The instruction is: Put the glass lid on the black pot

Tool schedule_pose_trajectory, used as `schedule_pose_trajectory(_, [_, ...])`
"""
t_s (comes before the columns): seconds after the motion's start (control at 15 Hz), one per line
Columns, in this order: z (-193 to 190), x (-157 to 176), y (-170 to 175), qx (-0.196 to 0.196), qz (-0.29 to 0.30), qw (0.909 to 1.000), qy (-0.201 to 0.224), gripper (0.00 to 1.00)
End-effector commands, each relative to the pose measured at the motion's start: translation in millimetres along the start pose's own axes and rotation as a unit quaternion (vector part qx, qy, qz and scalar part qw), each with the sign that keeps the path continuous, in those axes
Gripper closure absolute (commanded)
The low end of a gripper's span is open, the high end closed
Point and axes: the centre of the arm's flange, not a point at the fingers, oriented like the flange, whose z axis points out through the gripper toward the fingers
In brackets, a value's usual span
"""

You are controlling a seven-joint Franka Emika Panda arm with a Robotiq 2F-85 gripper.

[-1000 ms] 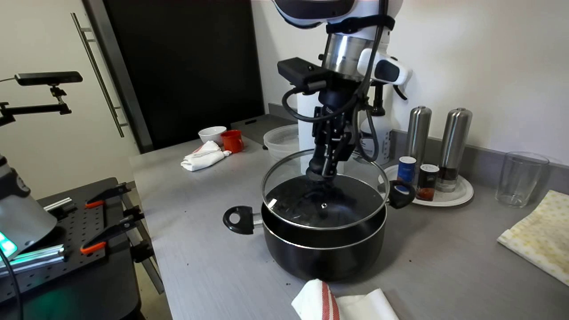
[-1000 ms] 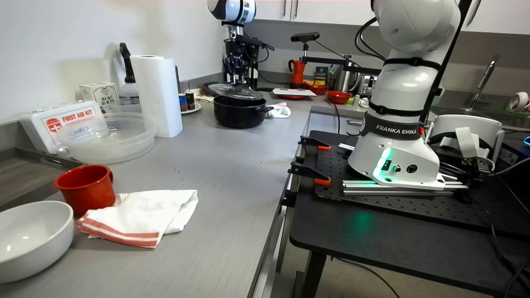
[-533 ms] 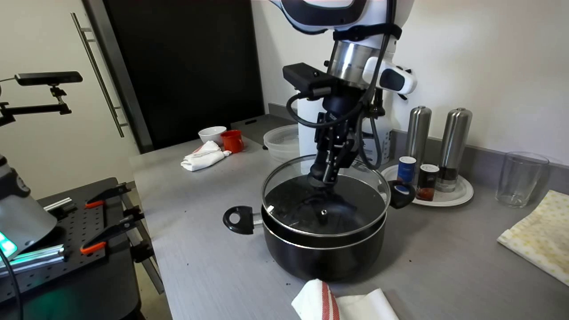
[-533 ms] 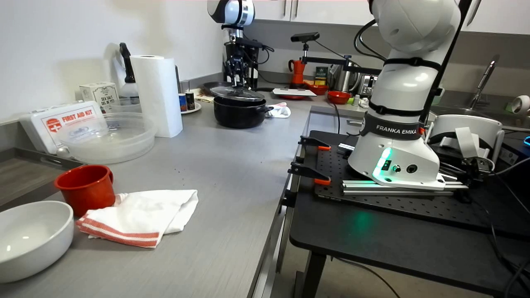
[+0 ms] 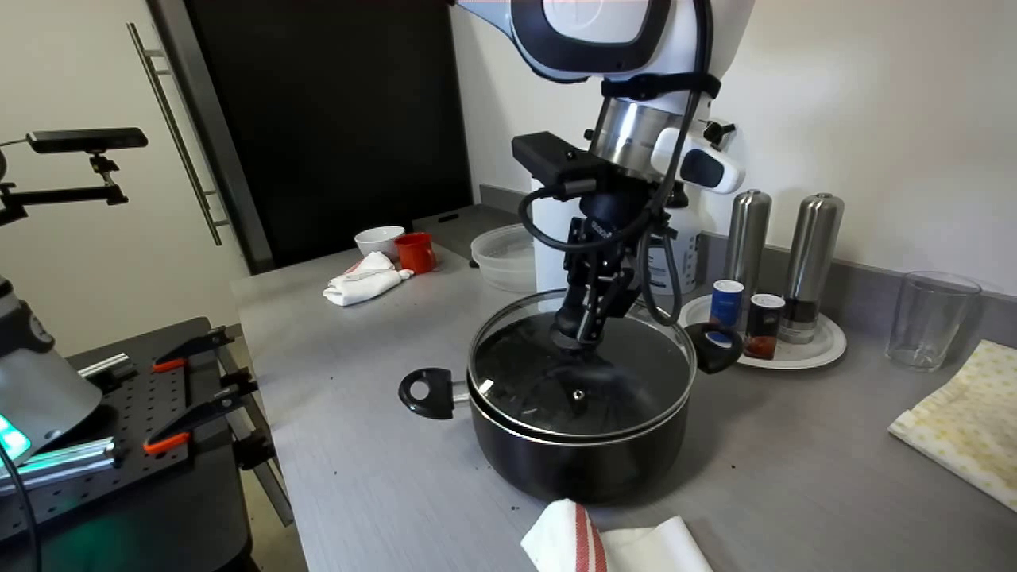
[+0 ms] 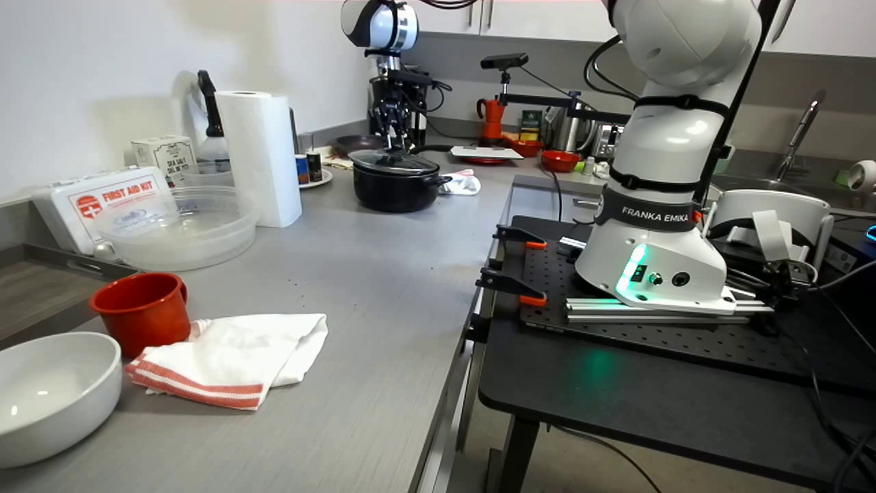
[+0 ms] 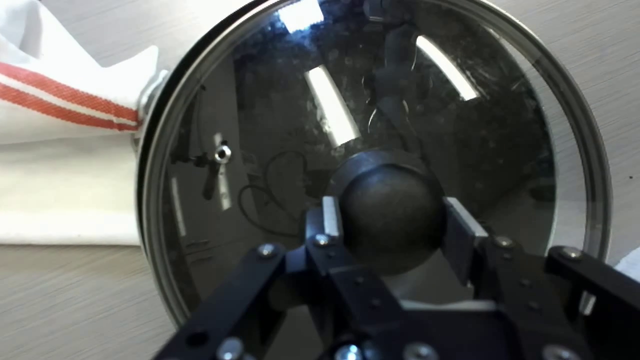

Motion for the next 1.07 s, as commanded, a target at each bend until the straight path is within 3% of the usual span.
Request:
schedule_pose_trajectory(0.0, [-13.7, 7.0, 2.2, -0.009, 0.009, 0.9999, -0.009, 0.75])
schedule_pose_trajectory(1.0, [-18.5, 3.0, 2.4, -0.021, 0.012, 0.9997, -0.006, 0.75])
